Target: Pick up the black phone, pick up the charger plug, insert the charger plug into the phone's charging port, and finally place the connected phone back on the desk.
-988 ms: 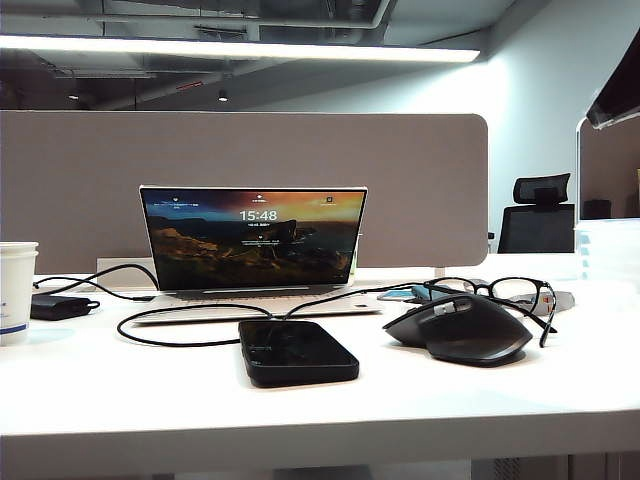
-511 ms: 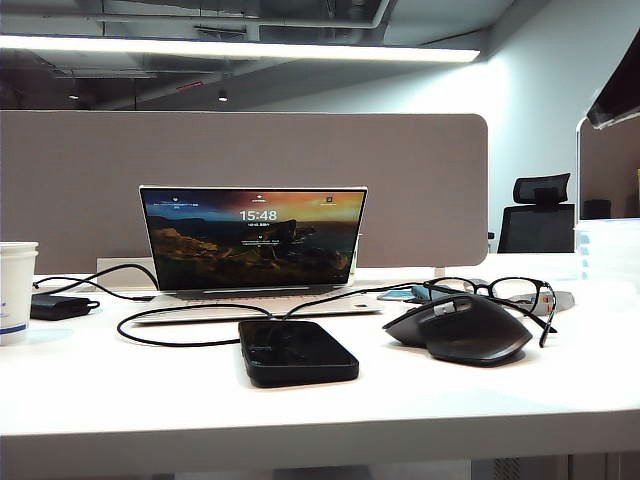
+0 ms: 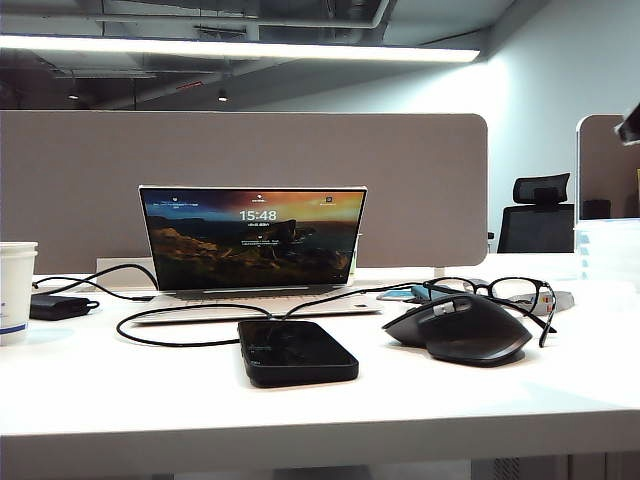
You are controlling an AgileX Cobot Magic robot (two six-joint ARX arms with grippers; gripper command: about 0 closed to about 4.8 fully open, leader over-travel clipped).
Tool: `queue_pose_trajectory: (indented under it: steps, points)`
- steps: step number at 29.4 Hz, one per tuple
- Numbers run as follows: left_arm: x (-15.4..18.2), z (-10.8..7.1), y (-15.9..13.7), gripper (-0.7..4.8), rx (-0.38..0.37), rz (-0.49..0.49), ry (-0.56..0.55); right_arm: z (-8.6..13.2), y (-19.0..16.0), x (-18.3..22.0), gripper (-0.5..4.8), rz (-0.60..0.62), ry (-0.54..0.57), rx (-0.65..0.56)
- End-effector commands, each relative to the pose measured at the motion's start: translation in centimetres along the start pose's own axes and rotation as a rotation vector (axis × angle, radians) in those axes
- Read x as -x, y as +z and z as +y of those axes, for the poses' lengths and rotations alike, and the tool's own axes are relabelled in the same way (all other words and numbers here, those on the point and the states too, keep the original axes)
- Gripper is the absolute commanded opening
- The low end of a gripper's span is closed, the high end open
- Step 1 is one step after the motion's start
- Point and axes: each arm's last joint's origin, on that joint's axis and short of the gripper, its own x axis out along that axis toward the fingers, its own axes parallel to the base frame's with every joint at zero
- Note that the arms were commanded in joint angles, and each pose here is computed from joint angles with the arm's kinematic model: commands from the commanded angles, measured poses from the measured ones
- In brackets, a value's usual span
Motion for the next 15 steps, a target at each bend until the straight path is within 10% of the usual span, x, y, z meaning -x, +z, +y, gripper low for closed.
queue_pose_trajectory:
  steps: [1, 15]
  points:
    - [0.0, 0.0, 0.1, -0.06, -0.002, -0.008, -0.005, -0.7, -0.9, 1.0, -0.04, -0.130, -0.078, -0.020]
    - [0.0, 0.0, 0.1, -0.06, -0.002, -0.008, -0.005, -2.2, -6.0, 2.0, -0.04, -0.230, -0.306, -0.145]
